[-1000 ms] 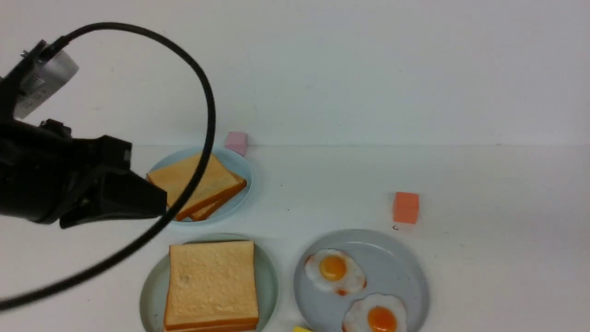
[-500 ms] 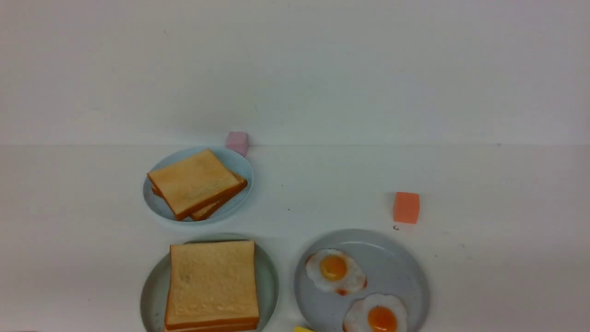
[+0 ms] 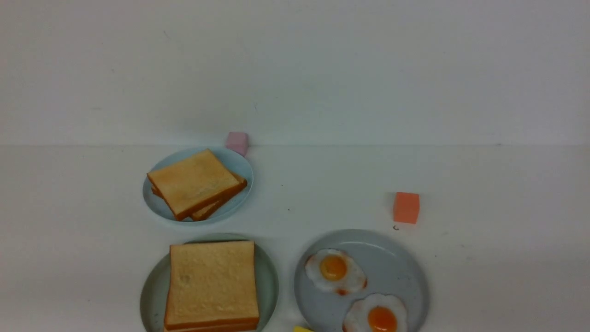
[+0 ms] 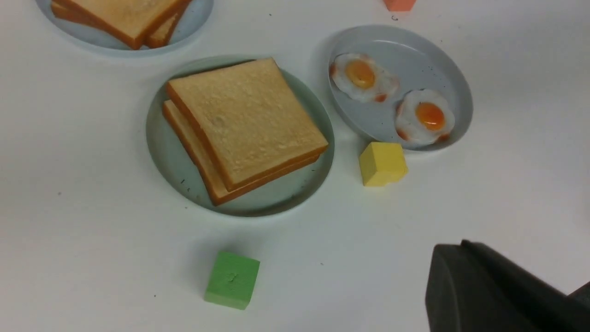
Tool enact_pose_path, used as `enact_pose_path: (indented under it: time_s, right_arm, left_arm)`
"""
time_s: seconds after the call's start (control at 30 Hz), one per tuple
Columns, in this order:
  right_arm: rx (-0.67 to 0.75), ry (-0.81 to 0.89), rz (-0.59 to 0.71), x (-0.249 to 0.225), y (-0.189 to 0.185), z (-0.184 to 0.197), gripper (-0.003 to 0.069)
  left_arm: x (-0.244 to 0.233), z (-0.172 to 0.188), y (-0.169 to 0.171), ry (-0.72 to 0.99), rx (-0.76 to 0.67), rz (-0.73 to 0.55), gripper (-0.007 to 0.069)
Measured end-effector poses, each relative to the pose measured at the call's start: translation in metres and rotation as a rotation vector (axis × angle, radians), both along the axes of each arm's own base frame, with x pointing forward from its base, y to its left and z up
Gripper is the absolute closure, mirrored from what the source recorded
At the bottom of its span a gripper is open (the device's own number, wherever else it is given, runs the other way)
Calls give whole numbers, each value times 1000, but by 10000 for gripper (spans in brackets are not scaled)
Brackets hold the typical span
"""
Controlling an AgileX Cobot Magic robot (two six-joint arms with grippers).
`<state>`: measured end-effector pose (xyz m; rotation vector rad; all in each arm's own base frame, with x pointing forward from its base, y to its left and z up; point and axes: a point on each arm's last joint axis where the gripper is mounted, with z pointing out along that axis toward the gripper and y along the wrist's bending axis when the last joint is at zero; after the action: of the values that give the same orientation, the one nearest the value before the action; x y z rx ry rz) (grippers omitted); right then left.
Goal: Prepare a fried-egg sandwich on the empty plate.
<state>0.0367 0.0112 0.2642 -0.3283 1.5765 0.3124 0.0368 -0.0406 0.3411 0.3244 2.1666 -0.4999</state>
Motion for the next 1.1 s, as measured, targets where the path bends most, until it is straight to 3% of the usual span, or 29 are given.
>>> enact_pose_path:
  time_s: [0.23, 0.37, 0.4, 0.47, 0.57, 0.7, 0.8, 1.1]
  right_arm:
    - [0, 0, 0, 0, 0, 0, 652]
    - [0, 0, 0, 0, 0, 0, 652]
    - [0, 0, 0, 0, 0, 0, 652]
    - [0, 0, 0, 0, 0, 0, 651]
    - [0, 0, 0, 0, 0, 0, 649]
    - [1, -1, 1, 0, 0, 0, 644]
    - [1, -3, 1, 0, 0, 0, 641]
    - [-1, -7, 0, 0, 0, 0, 638]
  left_arm:
    - [-4, -1, 4, -79, 23, 38, 638]
    - [-8, -7, 19, -336, -13, 236, 638]
    - [-8, -9, 19, -332, -12, 244, 638]
    - [-5, -30, 31, -452, -55, 394, 638]
    - [0, -73, 40, -502, -89, 507, 636]
    - [14, -140, 41, -389, -70, 544, 635]
    - [16, -166, 41, -298, -46, 549, 632]
    - [15, -173, 39, -265, 35, 469, 627]
